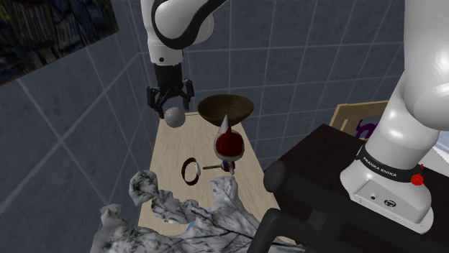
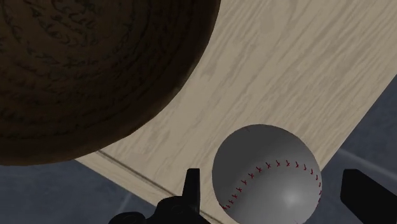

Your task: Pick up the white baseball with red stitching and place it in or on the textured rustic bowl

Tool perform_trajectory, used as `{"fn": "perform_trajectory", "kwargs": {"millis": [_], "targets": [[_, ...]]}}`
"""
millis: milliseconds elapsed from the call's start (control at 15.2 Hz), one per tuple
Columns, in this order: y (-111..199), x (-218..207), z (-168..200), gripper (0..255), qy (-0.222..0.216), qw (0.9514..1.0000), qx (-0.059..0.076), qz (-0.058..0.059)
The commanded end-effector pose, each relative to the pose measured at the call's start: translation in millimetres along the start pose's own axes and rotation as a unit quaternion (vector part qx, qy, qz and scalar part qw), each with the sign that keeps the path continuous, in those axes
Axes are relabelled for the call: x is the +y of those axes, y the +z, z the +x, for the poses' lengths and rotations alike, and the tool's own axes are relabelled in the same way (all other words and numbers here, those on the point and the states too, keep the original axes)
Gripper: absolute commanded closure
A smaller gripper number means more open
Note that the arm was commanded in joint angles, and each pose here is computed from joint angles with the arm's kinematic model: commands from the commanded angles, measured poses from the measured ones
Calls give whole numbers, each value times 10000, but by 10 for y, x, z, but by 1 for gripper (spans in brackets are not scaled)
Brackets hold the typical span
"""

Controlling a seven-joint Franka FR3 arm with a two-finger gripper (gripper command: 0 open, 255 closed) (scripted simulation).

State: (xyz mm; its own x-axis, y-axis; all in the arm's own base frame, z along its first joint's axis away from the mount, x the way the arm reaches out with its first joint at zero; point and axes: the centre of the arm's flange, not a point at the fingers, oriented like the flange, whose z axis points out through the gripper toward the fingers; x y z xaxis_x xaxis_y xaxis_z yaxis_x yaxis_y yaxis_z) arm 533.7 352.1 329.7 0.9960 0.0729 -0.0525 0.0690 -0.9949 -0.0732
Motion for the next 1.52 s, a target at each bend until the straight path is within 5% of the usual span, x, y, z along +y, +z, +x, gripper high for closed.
{"fn": "perform_trajectory", "kwargs": {"millis": [0,462,528,1122,1452], "targets": [[106,17,3,0,22,10000,-16,-8],[106,17,3,0,22,10000,-16,-8],[105,18,3,255,22,10000,-16,-8],[106,17,3,255,22,10000,-16,-8],[-157,-2,-11,255,22,10000,-16,-8]]}}
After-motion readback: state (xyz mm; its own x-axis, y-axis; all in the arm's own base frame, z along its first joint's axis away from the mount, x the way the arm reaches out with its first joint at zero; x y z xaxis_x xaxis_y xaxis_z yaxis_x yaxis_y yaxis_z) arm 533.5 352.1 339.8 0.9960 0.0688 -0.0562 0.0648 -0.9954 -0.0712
